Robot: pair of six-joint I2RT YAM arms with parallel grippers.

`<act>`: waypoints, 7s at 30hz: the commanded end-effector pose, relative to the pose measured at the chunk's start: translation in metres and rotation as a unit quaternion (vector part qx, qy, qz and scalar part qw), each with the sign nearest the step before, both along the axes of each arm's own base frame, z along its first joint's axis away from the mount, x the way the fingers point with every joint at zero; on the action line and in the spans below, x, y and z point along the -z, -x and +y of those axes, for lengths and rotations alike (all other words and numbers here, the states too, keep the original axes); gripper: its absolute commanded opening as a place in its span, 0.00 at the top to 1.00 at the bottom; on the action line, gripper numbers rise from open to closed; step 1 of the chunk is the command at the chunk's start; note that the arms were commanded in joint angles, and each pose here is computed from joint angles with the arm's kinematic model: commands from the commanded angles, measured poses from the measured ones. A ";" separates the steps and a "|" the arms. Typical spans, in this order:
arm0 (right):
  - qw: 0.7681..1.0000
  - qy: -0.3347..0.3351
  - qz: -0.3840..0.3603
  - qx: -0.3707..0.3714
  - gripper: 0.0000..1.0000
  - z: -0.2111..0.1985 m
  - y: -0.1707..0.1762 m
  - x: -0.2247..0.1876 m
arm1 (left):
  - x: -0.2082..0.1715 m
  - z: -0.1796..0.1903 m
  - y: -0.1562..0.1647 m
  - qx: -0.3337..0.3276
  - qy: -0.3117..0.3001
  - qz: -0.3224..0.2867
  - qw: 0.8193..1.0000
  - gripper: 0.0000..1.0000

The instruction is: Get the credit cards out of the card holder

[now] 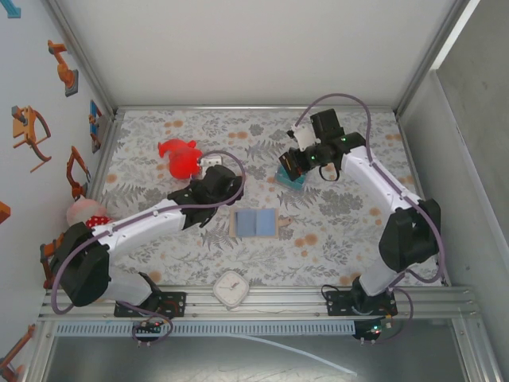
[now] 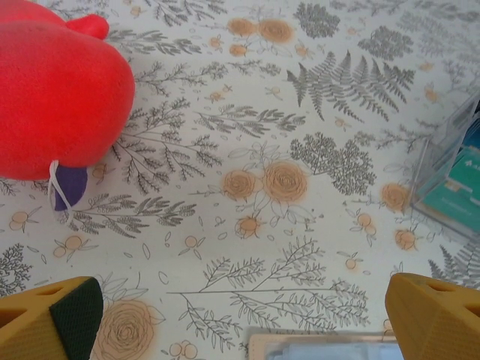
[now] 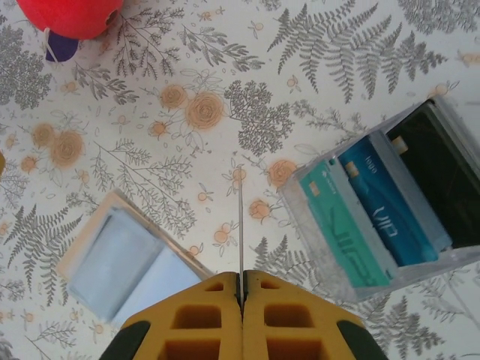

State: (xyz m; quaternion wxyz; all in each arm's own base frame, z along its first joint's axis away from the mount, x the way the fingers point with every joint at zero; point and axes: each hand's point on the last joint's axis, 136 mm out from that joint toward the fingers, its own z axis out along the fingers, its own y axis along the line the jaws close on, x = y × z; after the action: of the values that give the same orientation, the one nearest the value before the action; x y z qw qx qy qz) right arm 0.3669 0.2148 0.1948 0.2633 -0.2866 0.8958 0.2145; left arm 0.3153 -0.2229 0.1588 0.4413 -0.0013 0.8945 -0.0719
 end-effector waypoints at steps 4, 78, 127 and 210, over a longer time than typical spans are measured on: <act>0.995 0.037 -0.025 -0.086 1.00 -0.004 -0.005 -0.006 | -0.013 0.007 -0.004 -0.016 0.019 -0.030 0.999 0.03; 0.967 0.205 0.004 -0.152 1.00 -0.050 -0.109 0.082 | -0.027 -0.005 -0.019 0.011 0.050 -0.084 0.995 0.03; 0.992 0.120 -0.028 -0.020 0.52 -0.040 -0.101 0.008 | -0.037 0.037 -0.011 -0.064 0.088 -0.106 0.988 0.03; 0.957 0.165 0.121 0.208 0.47 0.135 0.132 0.175 | 0.010 0.147 0.022 -0.158 0.076 -0.058 0.983 0.03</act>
State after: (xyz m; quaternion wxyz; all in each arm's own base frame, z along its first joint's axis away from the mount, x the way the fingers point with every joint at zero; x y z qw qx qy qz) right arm 0.2371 0.3606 0.0320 0.1446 -0.1142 0.9808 0.0642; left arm 0.2897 -0.0727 0.1442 0.4926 -0.1666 0.8523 -0.0570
